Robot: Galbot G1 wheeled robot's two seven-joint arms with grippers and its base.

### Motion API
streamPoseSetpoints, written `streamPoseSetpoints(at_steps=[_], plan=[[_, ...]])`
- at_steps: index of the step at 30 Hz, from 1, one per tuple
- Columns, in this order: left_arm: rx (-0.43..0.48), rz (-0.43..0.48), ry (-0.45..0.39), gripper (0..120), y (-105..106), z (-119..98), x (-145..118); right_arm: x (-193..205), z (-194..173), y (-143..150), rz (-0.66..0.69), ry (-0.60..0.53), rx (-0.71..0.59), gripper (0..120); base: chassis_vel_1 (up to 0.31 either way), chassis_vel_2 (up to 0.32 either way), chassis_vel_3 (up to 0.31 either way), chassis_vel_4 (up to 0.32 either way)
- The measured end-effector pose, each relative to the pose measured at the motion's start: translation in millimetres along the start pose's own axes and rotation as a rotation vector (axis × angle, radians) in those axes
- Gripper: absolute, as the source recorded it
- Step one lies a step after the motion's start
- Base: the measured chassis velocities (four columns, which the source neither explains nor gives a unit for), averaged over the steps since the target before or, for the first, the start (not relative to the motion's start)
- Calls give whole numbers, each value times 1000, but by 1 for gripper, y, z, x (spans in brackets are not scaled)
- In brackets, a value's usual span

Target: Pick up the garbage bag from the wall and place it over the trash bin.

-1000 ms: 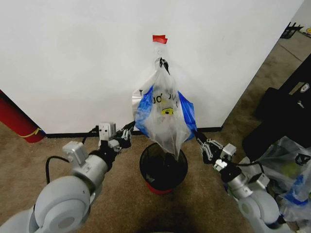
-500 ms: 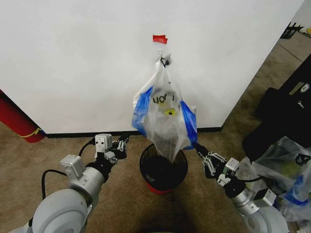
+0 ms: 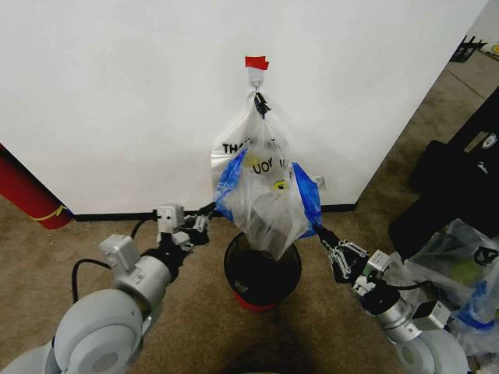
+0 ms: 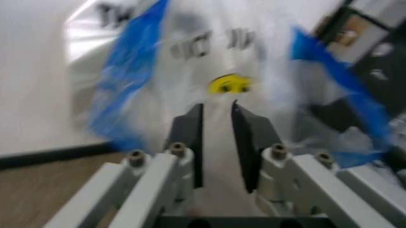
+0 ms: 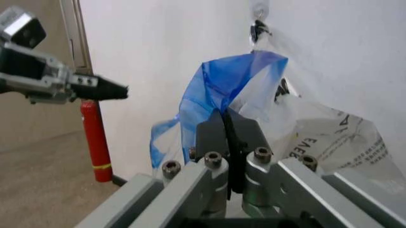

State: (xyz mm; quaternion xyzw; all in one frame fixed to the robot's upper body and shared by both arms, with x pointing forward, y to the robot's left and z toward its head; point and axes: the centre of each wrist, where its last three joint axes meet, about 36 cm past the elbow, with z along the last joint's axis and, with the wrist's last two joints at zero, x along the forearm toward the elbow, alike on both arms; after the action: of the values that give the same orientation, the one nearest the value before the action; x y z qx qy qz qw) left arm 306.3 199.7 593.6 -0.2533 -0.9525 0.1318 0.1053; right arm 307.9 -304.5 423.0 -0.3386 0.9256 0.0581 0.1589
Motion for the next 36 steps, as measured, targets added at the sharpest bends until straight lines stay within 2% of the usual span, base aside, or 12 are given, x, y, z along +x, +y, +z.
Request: streamPoseSetpoints(at_steps=[3,6,9,12,13,20,22,26,28,29,33,36], plan=[[-24,14,4,36,6,0,-13,-1,-3,-1,2,-2,2,0,0,0,0,0],[-90,-27,-5,49,16,8,-24,1,-4,-2,6,-1,4,0,0,0,0,0],[-117,-50,0,57,21,12,-28,1,-5,-3,7,-1,5,0,0,0,0,0],[-131,-71,17,70,26,16,-35,1,-5,-4,6,-1,6,0,0,0,0,0],[-131,-71,17,70,26,16,-35,1,-5,-4,6,-1,6,0,0,0,0,0],[-167,-143,49,97,47,26,-66,1,-7,-4,8,-2,5,0,0,0,0,0],[-174,-158,51,99,50,28,-70,1,-7,-4,7,-3,4,0,0,0,0,0],[-184,-210,38,83,61,32,-77,1,-9,-5,11,-5,3,0,0,0,0,0],[-181,-217,33,75,63,32,-76,1,-9,-6,11,-6,3,0,0,0,0,0],[-181,-217,33,75,63,32,-76,1,-9,-6,11,-6,3,0,0,0,0,0],[-161,-211,28,55,61,31,-75,-3,-8,-7,12,-9,1,0,0,0,0,0],[-154,-207,26,50,61,31,-75,-4,-8,-7,13,-9,0,0,0,0,0,0]])
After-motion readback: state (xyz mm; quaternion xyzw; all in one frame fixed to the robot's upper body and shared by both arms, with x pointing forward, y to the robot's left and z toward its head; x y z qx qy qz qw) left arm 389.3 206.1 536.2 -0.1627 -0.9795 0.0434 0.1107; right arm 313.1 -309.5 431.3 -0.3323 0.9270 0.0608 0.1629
